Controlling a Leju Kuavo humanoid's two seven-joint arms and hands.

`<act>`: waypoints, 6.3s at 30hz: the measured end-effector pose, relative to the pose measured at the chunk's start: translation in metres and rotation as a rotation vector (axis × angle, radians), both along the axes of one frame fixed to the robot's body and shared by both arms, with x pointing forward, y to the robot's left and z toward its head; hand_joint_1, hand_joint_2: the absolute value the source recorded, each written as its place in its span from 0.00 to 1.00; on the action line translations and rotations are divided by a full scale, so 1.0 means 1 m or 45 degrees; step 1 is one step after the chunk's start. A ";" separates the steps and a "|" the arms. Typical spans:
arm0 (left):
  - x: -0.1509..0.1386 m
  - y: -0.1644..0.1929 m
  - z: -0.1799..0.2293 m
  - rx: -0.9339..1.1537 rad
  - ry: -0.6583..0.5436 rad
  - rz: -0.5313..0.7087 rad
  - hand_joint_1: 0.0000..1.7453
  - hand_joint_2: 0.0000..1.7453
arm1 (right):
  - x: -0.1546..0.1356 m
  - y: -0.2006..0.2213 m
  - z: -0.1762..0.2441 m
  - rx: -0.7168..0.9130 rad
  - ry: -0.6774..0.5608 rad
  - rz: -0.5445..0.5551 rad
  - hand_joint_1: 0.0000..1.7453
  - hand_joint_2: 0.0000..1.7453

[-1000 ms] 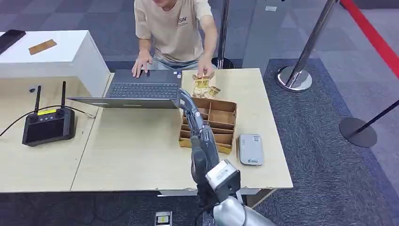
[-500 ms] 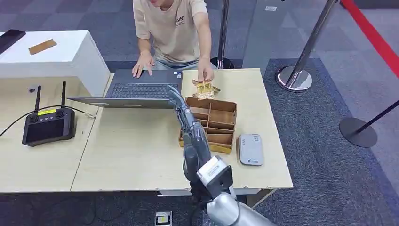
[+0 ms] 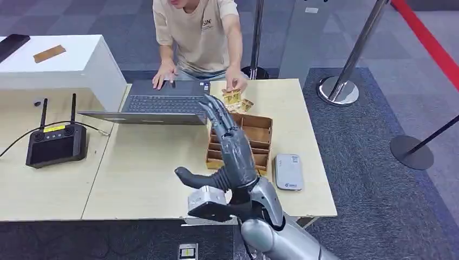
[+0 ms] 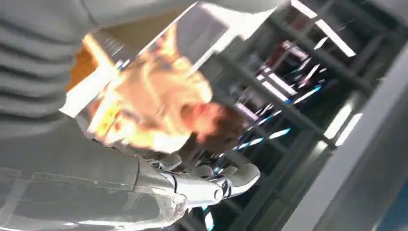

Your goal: Pass the card to the sensor for recognition and then transmit it.

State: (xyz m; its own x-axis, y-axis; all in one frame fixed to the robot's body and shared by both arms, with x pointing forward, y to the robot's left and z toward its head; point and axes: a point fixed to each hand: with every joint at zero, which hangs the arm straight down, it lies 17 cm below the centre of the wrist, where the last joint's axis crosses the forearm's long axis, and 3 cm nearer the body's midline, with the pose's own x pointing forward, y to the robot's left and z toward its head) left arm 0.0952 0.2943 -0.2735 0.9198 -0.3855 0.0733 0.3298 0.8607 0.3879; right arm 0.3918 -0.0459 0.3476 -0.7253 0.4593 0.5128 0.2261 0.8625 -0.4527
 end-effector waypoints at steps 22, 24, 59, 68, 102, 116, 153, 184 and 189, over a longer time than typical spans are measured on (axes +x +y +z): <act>0.005 -0.004 0.000 -0.024 -0.021 -0.070 0.00 1.00 | 0.080 -0.052 -0.037 -0.769 -0.226 -0.560 0.00 1.00; 0.006 -0.004 0.000 -0.027 -0.022 -0.078 0.00 1.00 | 0.091 -0.060 -0.040 -0.823 -0.226 -0.598 0.00 1.00; 0.012 -0.005 0.001 -0.016 -0.014 -0.155 0.00 1.00 | 0.137 -0.096 -0.092 -0.952 -0.041 -0.648 1.00 1.00; 0.013 -0.006 0.001 -0.007 -0.006 -0.189 0.00 1.00 | 0.137 -0.091 -0.093 -0.885 -0.012 -0.612 1.00 1.00; -0.002 -0.001 0.000 0.004 0.023 -0.047 0.00 1.00 | 0.088 -0.272 -0.253 0.040 0.874 -0.716 1.00 1.00; -0.003 0.001 0.000 0.016 0.032 -0.042 0.00 1.00 | 0.084 -0.288 -0.271 -0.062 0.897 -0.793 1.00 1.00; 0.001 0.002 0.000 0.021 0.019 -0.073 0.00 1.00 | 0.097 -0.282 -0.313 -0.270 1.025 -0.871 1.00 1.00; 0.007 0.000 0.001 0.008 -0.016 -0.155 0.00 1.00 | 0.112 -0.211 -0.021 -0.018 0.271 -0.525 1.00 1.00; 0.009 -0.002 0.001 0.001 -0.019 -0.188 0.00 1.00 | 0.120 -0.170 0.013 0.009 0.247 -0.301 1.00 1.00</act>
State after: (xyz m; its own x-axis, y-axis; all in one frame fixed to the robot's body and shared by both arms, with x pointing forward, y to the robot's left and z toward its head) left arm 0.1046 0.2922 -0.2728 0.8519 -0.5165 0.0862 0.4469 0.8030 0.3942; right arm 0.5115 -0.2159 0.3603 -0.4865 0.5998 0.6353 0.3309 0.7995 -0.5014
